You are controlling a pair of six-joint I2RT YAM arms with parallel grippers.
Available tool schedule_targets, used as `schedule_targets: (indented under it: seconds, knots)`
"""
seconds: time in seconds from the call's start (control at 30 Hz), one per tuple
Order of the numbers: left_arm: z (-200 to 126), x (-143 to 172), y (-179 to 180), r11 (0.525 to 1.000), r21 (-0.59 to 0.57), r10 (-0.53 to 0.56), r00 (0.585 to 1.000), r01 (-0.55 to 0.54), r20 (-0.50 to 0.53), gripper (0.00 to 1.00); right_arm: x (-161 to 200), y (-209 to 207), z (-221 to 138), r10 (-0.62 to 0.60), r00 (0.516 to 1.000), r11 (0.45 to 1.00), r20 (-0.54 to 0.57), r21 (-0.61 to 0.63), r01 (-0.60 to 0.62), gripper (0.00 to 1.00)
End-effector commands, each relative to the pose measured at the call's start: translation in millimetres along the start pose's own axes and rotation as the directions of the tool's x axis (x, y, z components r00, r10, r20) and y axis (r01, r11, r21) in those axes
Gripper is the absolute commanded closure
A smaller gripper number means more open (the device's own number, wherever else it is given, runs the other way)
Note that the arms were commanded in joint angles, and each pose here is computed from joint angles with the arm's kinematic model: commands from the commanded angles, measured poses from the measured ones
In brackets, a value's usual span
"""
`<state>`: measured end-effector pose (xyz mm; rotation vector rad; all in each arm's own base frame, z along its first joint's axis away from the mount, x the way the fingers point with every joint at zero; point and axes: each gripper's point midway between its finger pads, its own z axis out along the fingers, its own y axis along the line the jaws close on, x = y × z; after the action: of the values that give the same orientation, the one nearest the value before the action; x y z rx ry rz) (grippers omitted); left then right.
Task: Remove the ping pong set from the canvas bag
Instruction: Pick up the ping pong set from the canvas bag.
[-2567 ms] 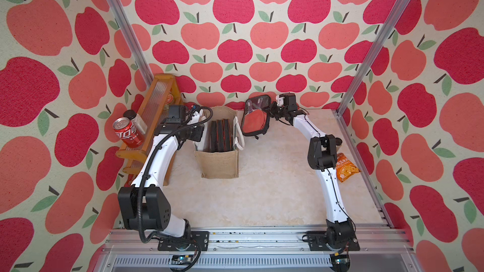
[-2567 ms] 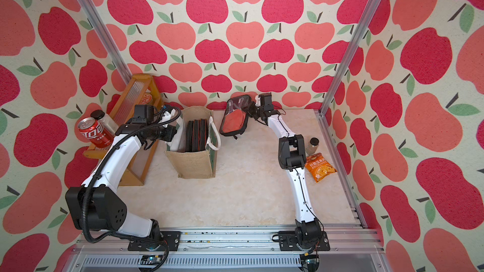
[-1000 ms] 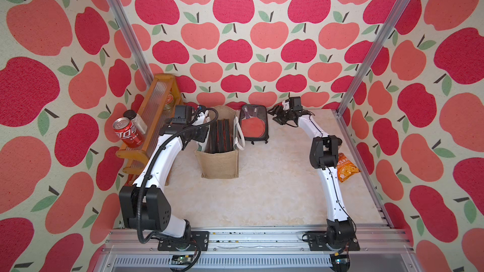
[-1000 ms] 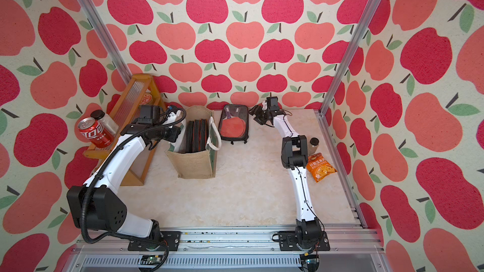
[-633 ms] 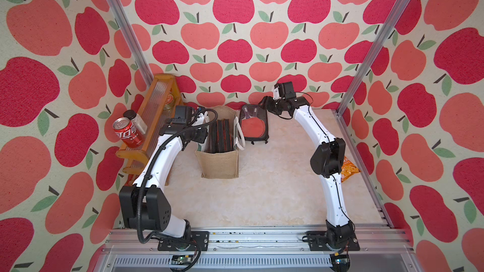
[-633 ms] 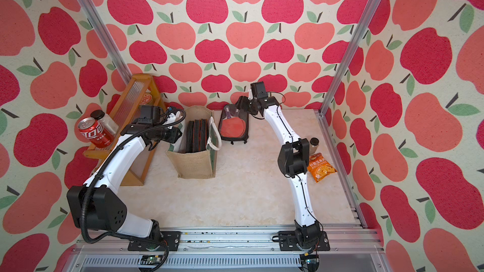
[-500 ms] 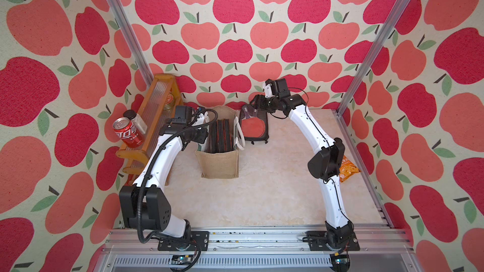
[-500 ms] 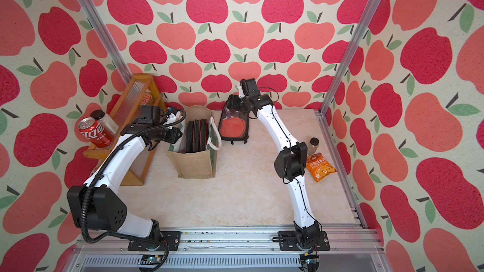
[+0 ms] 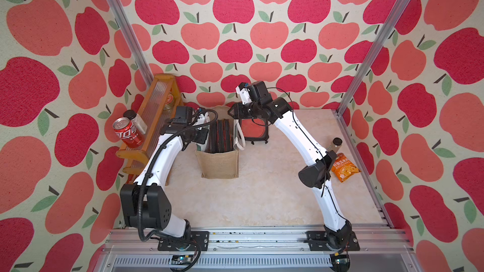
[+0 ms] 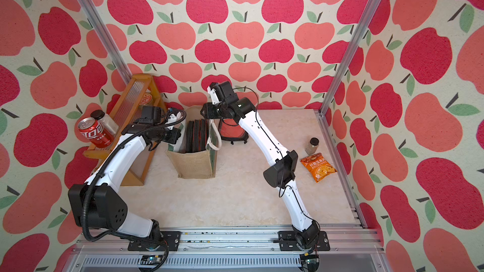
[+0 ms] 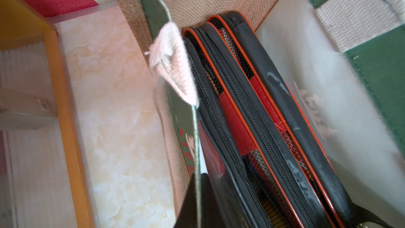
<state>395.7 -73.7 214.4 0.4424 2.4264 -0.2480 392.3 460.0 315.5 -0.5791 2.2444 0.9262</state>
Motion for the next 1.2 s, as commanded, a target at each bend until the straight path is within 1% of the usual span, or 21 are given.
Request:
schedule_targets:
  seconds: [0.0, 0.17, 0.33, 0.57, 0.8, 0.93, 1.07, 1.17]
  knots:
    - [-11.1, -9.5, -2.0, 1.0, 0.004, -0.022, 0.999, 0.022, 0.031, 1.0, -0.1, 32.9, -15.7, -0.019, 1.0, 0.998, 0.007, -0.061, 0.02, 0.5]
    - [-13.8, -17.5, -1.2, 0.999, -0.001, -0.038, 0.998, 0.038, 0.052, 1.0, 19.6, 49.4, 0.1, -0.019, 0.999, 0.996, -0.04, -0.082, 0.016, 0.5]
    - [-17.9, -26.4, -8.0, 1.0, 0.008, -0.028, 0.997, 0.028, 0.066, 1.0, 45.4, 48.3, 18.7, -0.01, 0.993, 0.998, -0.115, -0.056, 0.004, 0.5]
    - [-19.1, -29.2, -11.2, 0.999, 0.016, -0.032, 0.997, 0.031, 0.069, 1.0, 69.8, 15.6, 33.5, -0.015, 0.982, 0.996, -0.187, 0.081, 0.031, 0.5]
    - [-21.9, -29.8, -15.1, 0.999, 0.032, -0.038, 0.997, 0.036, 0.071, 1.0, 85.6, -6.7, 51.4, 0.001, 0.972, 0.99, -0.233, 0.135, 0.031, 0.5]
    - [-19.1, -30.4, -14.4, 0.999, 0.019, -0.028, 0.997, 0.027, 0.07, 1.0, 85.8, -19.1, 63.2, 0.029, 0.974, 0.988, -0.224, 0.156, 0.007, 0.52]
    - [-17.6, -28.0, -16.7, 0.999, 0.023, -0.023, 0.998, 0.022, 0.066, 1.0, 82.6, -41.4, 63.7, 0.044, 0.977, 0.973, -0.209, 0.23, 0.005, 0.53]
    - [-17.4, -26.7, -16.1, 1.0, 0.019, -0.022, 0.998, 0.021, 0.064, 1.0, 84.8, -57.5, 62.8, 0.058, 0.974, 0.963, -0.221, 0.271, 0.004, 0.54]
